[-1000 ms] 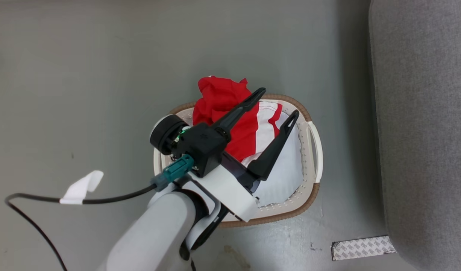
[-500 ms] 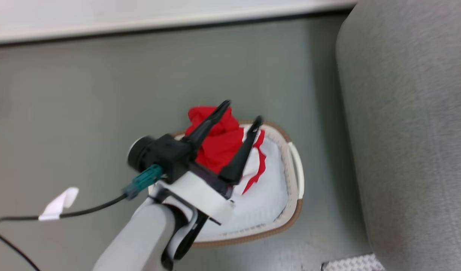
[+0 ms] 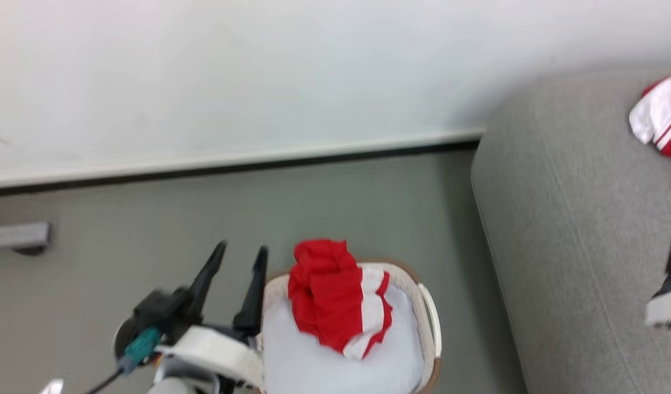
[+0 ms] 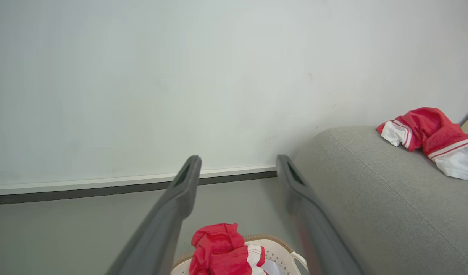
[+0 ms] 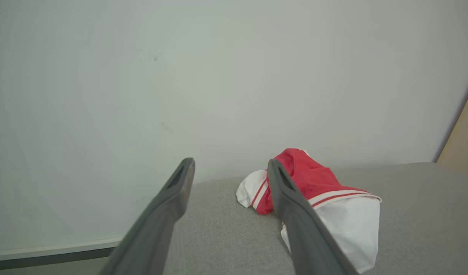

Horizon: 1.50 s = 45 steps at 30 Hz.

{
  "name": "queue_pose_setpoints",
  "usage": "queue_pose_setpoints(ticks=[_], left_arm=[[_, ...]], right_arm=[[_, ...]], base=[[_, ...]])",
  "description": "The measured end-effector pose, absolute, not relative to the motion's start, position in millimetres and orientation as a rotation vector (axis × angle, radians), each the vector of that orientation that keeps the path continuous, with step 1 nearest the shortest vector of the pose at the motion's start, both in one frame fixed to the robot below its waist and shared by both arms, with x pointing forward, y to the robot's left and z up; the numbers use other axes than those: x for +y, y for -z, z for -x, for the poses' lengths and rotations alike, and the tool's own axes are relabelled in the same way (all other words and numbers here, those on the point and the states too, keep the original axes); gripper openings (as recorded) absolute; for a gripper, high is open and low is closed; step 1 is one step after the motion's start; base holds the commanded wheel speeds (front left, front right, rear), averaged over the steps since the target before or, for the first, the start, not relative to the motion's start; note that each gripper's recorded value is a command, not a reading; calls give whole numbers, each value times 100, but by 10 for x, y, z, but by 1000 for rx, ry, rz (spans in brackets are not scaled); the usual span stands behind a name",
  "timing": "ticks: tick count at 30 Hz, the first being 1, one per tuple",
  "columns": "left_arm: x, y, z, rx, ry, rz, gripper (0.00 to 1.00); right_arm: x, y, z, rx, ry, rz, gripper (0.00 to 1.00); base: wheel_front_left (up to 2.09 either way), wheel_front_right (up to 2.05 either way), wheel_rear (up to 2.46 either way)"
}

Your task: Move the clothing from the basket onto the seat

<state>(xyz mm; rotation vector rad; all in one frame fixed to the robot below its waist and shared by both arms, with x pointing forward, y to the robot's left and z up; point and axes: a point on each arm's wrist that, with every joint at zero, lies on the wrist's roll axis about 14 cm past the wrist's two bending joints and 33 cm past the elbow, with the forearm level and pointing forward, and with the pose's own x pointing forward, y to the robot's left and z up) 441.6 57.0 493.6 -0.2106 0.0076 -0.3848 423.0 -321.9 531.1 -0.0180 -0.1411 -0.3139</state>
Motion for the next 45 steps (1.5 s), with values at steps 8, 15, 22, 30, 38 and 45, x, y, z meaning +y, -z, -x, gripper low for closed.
queue_pose_setpoints(ticks=[8,15,22,30,38,45], left_arm=[[1193,-5021,-4015,-31,190,156,100],[1545,-5146,-3647,-88,79,153,100],[1691,-5146,-3477,-103,35,156,100],[1679,-5133,-3440,-105,44,149,100],[1707,-5089,-3437,-94,39,155,100],[1700,-5032,-3474,-75,45,153,100]], right_arm=[[-2543,-5195,-3810,-110,131,33,100],[-2209,-4989,-3530,-59,52,-18,100],[-2009,-4786,-3385,-3,9,-104,100],[-1907,-4716,-3350,20,-18,-111,100],[-1871,-4703,-3360,25,-28,-112,100],[-1882,-4691,-3375,29,-24,-114,100]], base=[[0,0,0],[0,0,0],[0,0,0],[0,0,0],[0,0,0],[0,0,0]])
